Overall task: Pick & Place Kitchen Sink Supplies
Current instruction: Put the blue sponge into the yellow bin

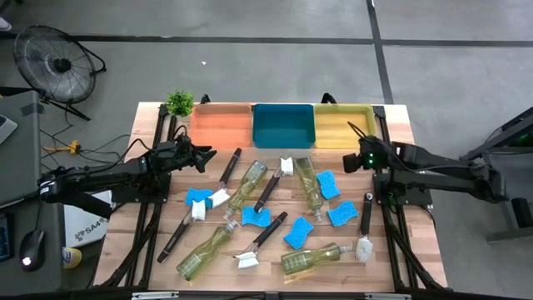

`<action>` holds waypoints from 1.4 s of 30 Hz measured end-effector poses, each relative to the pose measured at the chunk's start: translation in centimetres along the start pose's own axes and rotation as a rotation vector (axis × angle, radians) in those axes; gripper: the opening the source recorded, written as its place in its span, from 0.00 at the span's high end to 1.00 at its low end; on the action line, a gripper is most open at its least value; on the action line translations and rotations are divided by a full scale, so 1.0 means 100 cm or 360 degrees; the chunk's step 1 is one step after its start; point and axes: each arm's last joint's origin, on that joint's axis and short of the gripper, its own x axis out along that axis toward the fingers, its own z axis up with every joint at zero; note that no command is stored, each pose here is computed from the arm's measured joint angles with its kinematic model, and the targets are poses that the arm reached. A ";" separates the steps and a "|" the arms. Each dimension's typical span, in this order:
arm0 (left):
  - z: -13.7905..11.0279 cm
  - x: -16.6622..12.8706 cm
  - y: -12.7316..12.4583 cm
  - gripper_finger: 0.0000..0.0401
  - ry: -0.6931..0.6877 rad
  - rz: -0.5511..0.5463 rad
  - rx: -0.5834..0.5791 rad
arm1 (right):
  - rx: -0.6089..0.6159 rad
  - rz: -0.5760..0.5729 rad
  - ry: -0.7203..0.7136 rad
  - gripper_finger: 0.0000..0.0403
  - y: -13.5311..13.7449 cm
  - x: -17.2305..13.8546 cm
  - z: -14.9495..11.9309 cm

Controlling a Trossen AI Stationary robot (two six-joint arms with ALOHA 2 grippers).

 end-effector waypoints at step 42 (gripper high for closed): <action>0.000 0.000 0.000 0.49 0.0008 0.0006 0.0002 | -0.0096 0.0004 0.0811 0.54 0.041 0.060 -0.036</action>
